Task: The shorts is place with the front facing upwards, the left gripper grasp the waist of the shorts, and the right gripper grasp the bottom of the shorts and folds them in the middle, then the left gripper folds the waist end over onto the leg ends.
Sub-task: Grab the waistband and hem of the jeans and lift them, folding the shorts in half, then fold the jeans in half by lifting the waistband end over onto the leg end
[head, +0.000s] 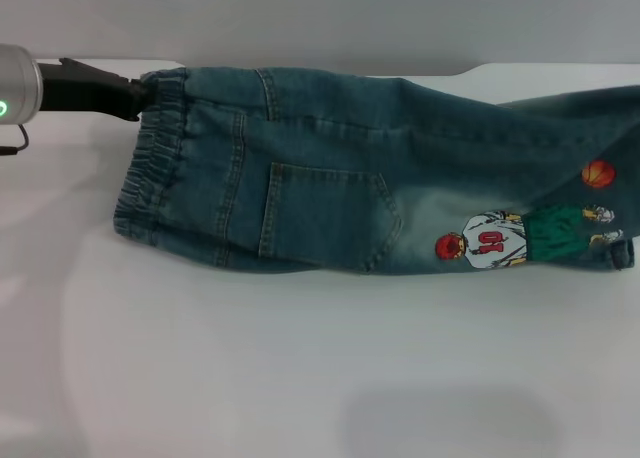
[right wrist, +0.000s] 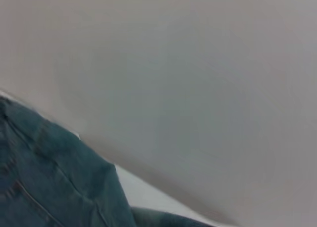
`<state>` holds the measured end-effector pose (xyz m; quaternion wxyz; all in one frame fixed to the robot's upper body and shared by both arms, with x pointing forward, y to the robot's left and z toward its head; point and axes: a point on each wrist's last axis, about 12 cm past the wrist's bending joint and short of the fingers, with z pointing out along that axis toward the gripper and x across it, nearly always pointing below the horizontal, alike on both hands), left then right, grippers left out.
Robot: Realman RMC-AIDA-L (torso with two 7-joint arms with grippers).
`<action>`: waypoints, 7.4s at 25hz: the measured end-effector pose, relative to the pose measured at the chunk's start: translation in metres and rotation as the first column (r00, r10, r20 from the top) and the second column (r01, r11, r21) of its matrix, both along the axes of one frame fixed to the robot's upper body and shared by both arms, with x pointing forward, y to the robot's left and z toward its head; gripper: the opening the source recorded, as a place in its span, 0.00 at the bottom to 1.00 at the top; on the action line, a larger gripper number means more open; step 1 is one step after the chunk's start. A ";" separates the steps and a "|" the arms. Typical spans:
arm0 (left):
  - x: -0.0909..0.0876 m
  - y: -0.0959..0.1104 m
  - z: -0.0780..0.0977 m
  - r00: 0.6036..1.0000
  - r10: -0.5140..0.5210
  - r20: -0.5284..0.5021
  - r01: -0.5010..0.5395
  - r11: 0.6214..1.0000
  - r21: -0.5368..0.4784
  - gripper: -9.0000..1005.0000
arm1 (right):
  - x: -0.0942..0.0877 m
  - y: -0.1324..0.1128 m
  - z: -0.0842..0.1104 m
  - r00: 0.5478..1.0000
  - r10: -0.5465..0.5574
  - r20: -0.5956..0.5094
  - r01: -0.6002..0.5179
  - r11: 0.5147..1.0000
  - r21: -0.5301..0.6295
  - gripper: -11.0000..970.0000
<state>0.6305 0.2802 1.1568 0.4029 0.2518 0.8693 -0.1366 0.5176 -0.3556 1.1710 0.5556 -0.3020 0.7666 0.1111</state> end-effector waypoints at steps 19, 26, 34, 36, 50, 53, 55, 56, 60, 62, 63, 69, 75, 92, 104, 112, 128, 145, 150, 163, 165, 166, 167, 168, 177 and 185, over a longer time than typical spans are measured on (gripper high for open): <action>0.002 -0.002 -0.004 1.000 -0.001 -0.006 0.001 1.000 0.001 0.04 | -0.033 -0.012 0.016 1.000 0.011 0.028 -0.013 0.997 0.077 0.01; 0.005 -0.006 -0.001 1.000 -0.009 0.007 0.009 1.000 0.009 0.04 | -0.036 -0.020 0.004 1.000 -0.019 -0.025 0.021 0.994 0.108 0.01; 0.008 -0.010 0.002 1.000 -0.017 0.019 0.017 1.000 0.012 0.04 | -0.023 -0.024 -0.021 0.993 -0.063 -0.102 0.073 0.993 0.098 0.01; 0.009 -0.012 0.002 0.999 -0.020 0.028 0.020 1.000 0.020 0.04 | -0.021 -0.023 -0.024 0.991 -0.067 -0.112 0.078 0.992 0.100 0.01; 0.011 -0.013 -0.005 1.000 0.004 0.024 -0.004 1.000 0.015 0.04 | -0.001 -0.026 -0.036 0.982 -0.138 -0.127 0.148 0.986 0.073 0.01; 0.011 -0.011 -0.012 0.999 0.028 0.018 -0.028 1.000 0.000 0.04 | 0.003 -0.026 -0.041 0.978 -0.155 -0.137 0.166 0.984 0.070 0.01; 0.011 -0.011 -0.012 0.999 0.028 0.018 -0.028 1.000 0.000 0.04 | 0.006 -0.025 -0.042 0.977 -0.162 -0.138 0.173 0.982 0.072 0.01; 0.010 -0.010 -0.014 0.999 0.035 0.019 -0.035 0.999 -0.006 0.04 | 0.007 -0.025 -0.043 0.977 -0.165 -0.137 0.176 0.982 0.074 0.01; 0.010 -0.009 -0.015 0.999 0.040 0.016 -0.039 0.999 -0.007 0.04 | 0.013 -0.023 -0.041 0.977 -0.172 -0.126 0.182 0.980 0.074 0.01; 0.011 -0.010 -0.016 0.999 0.039 0.019 -0.039 0.999 -0.002 0.04 | 0.016 -0.022 -0.040 0.978 -0.170 -0.120 0.180 0.981 0.077 0.01; 0.011 -0.011 -0.016 0.999 0.038 0.020 -0.038 0.999 0.001 0.04 | 0.018 -0.021 -0.038 0.979 -0.168 -0.115 0.177 0.981 0.079 0.01; 0.011 -0.012 -0.019 0.999 0.034 0.016 -0.034 0.999 0.009 0.04 | 0.028 -0.013 -0.033 0.984 -0.149 -0.097 0.158 0.984 0.087 0.01; 0.011 -0.014 -0.020 0.999 0.030 0.017 -0.030 0.999 0.015 0.04 | 0.031 -0.010 -0.038 0.983 -0.150 -0.109 0.160 0.983 0.089 0.01; 0.010 -0.023 -0.021 1.000 -0.008 0.002 0.008 1.000 0.029 0.04 | 0.029 -0.018 -0.049 0.970 -0.200 -0.139 0.211 0.975 0.071 0.09; 0.014 -0.022 -0.018 0.999 0.043 0.025 -0.043 0.999 0.002 0.20 | 0.032 -0.016 -0.049 0.969 -0.201 -0.146 0.212 0.975 0.065 0.24; 0.012 -0.021 -0.020 0.999 0.045 0.015 -0.045 0.999 -0.002 0.53 | 0.034 -0.016 -0.045 0.970 -0.207 -0.128 0.216 0.974 0.061 0.51; 0.010 0.005 0.019 0.989 -0.113 -0.094 0.123 0.987 0.103 0.78 | 0.043 -0.008 -0.037 0.979 -0.181 -0.093 0.189 0.979 0.077 0.55; -0.001 0.030 -0.010 0.967 -0.169 -0.191 0.199 0.968 0.153 0.77 | 0.046 0.012 -0.036 0.989 -0.114 -0.094 0.122 0.989 0.080 0.56; -0.009 0.042 -0.024 0.965 -0.165 -0.206 0.185 0.979 0.084 0.76 | 0.047 0.015 -0.036 0.990 -0.103 -0.092 0.111 0.990 0.083 0.56; -0.018 0.047 -0.042 0.960 -0.182 -0.211 0.190 0.982 0.017 0.75 | 0.052 0.027 -0.033 0.994 -0.064 -0.083 0.072 0.993 0.093 0.55; -0.017 0.045 -0.045 0.961 -0.178 -0.211 0.186 0.982 0.020 0.75 | 0.052 0.029 -0.032 0.995 -0.056 -0.079 0.063 0.993 0.096 0.55; -0.017 0.044 -0.046 0.961 -0.178 -0.211 0.187 0.982 0.021 0.75 | 0.051 0.030 -0.031 0.996 -0.050 -0.079 0.058 0.994 0.094 0.55; -0.017 0.043 -0.047 0.961 -0.179 -0.210 0.188 0.982 0.022 0.75 | 0.051 0.031 -0.031 0.996 -0.046 -0.079 0.054 0.994 0.092 0.55; -0.017 0.041 -0.048 0.961 -0.179 -0.209 0.188 0.982 0.022 0.74 | 0.051 0.033 -0.031 0.996 -0.039 -0.079 0.046 0.995 0.089 0.55; -0.014 0.030 -0.054 0.964 -0.172 -0.201 0.183 0.982 0.036 0.73 | 0.051 0.046 -0.031 0.997 0.007 -0.076 -0.002 0.998 0.067 0.56; -0.012 0.023 -0.057 0.956 -0.188 -0.227 0.205 0.977 0.054 0.73 | 0.052 0.046 -0.026 0.998 0.009 -0.060 -0.006 0.998 0.061 0.56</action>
